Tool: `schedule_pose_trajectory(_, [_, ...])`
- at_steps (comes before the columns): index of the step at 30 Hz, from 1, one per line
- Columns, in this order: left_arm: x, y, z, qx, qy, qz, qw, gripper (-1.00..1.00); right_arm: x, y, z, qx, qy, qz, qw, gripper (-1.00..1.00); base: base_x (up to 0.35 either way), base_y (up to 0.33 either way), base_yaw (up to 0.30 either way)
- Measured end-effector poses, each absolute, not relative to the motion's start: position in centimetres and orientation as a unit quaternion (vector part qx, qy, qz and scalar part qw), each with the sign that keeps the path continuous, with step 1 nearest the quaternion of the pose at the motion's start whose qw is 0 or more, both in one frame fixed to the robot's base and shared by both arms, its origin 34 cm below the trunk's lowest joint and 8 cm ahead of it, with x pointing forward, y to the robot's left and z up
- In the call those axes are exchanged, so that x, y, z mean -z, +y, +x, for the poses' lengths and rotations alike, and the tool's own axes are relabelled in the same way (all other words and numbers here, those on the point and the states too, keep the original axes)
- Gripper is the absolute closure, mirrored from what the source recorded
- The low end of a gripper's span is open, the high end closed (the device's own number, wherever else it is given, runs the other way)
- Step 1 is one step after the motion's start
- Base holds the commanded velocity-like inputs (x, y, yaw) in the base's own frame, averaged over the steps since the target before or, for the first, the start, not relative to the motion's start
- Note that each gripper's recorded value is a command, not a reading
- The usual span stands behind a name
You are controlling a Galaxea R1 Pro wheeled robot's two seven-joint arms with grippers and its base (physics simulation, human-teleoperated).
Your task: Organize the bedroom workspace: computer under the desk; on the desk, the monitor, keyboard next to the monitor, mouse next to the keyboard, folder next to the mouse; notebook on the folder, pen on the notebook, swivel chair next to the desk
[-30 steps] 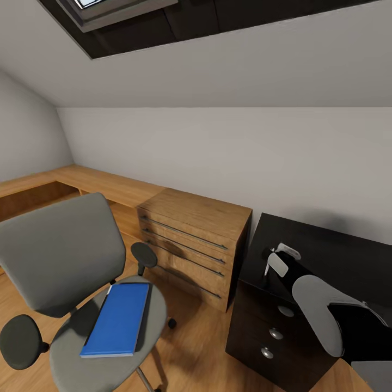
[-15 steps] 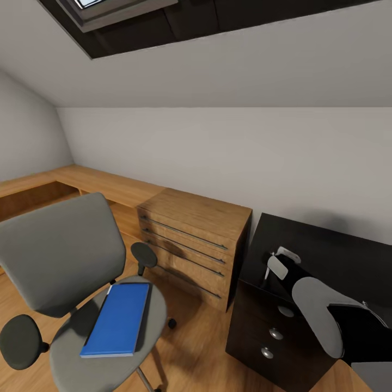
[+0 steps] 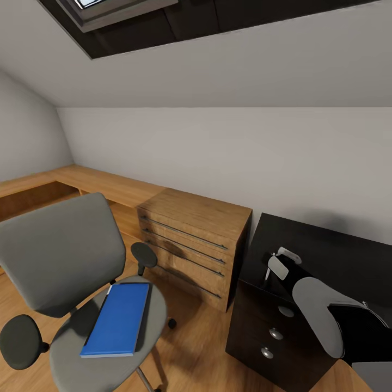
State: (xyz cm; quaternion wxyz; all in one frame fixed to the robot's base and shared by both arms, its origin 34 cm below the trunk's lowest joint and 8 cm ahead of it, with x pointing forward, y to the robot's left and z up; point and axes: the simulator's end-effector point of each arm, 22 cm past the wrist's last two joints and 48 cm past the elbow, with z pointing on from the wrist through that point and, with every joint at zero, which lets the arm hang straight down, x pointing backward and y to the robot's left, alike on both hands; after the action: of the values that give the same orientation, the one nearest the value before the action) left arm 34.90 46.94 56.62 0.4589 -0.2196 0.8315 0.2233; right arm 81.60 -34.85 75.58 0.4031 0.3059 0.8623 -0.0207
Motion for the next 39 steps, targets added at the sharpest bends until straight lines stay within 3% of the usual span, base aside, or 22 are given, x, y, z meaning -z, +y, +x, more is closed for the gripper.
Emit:
schedule_pose_trajectory(1, [-56.6,46.9,34.9,-0.223,0.831,-0.219,0.459,-1.00,-75.6,-34.8,81.6,0.021,0.862,0.306,0.403,1.00,0.000,0.000,0.000])
schedule_pose_trajectory(2, [-56.6,46.9,34.9,-0.223,0.831,-0.220,0.459,-1.00,-75.6,-34.9,81.6,0.021,0.862,0.306,0.403,-1.00,0.000,0.000,0.000])
schedule_pose_trajectory(30, [-56.6,46.9,34.9,-0.223,0.831,-0.220,0.459,-1.00,-75.8,-35.0,81.8,0.019,0.861,0.306,0.407,-1.00,0.000,0.000,0.000])
schedule_pose_trajectory(39, [-56.6,46.8,34.9,-0.222,0.832,-0.219,0.458,-1.00,-77.8,-34.8,82.8,0.032,0.873,0.262,0.411,-1.00,0.000,0.000,0.000])
